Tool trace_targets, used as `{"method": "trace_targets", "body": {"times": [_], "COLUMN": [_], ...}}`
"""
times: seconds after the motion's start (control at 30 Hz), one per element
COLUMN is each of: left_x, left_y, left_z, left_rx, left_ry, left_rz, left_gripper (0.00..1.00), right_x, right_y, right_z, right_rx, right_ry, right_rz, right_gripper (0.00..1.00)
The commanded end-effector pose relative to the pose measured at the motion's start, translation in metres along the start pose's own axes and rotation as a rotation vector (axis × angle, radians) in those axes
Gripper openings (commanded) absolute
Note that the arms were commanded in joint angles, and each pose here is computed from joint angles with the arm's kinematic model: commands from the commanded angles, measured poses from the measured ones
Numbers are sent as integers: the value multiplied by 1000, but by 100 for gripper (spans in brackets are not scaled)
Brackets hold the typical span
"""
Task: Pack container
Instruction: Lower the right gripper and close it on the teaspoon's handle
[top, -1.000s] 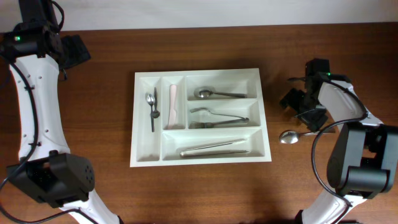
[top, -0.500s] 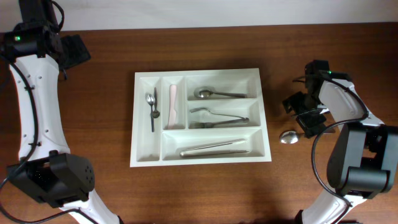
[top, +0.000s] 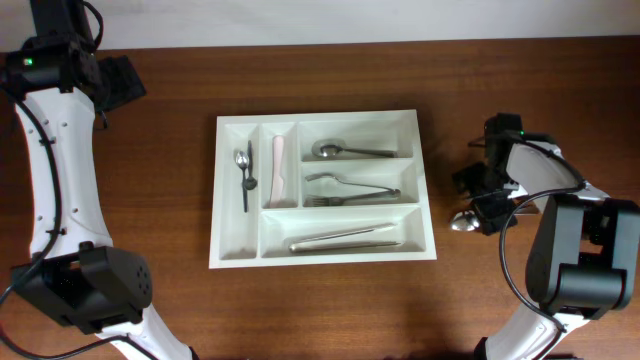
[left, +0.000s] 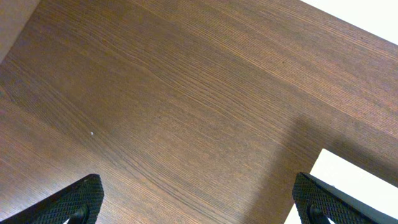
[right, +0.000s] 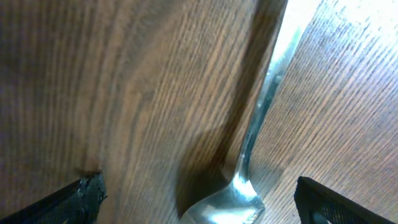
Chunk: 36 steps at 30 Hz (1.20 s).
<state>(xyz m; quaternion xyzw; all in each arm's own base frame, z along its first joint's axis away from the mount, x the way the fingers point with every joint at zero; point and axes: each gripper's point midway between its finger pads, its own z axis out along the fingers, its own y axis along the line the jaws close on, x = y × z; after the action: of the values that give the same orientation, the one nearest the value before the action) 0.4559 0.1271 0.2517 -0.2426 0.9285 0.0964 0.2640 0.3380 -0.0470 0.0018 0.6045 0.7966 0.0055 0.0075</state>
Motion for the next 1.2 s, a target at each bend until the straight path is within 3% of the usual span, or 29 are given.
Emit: {"method": "trace_targets", "body": {"times": [0.0, 0.07, 0.27, 0.7, 0.93, 1.17], "left_x": [-3, -3, -3, -3, -3, -3], "left_y": [2, 2, 2, 2, 2, 2], "left_z": [-4, -4, -4, -4, -4, -4], "left_rx": [-5, -5, -5, -5, -5, -5], "left_ry": [-13, -13, -13, -13, -13, -13], "left_rz": [-6, -6, -6, -6, -6, -6], "left_gripper": [99, 99, 99, 99, 99, 99], "right_x": [-1, -3, -7, -14, -17, -19], "right_y": [-1, 0, 0, -3, -4, -5], "right_z": [3, 3, 2, 2, 2, 1], "right_rx": [8, 5, 8, 24, 32, 36], "right_ry": [-23, -32, -51, -94, -112, -121], "right_rz": [4, 4, 4, 1, -6, -14], "right_gripper": [95, 84, 66, 38, 4, 4]}}
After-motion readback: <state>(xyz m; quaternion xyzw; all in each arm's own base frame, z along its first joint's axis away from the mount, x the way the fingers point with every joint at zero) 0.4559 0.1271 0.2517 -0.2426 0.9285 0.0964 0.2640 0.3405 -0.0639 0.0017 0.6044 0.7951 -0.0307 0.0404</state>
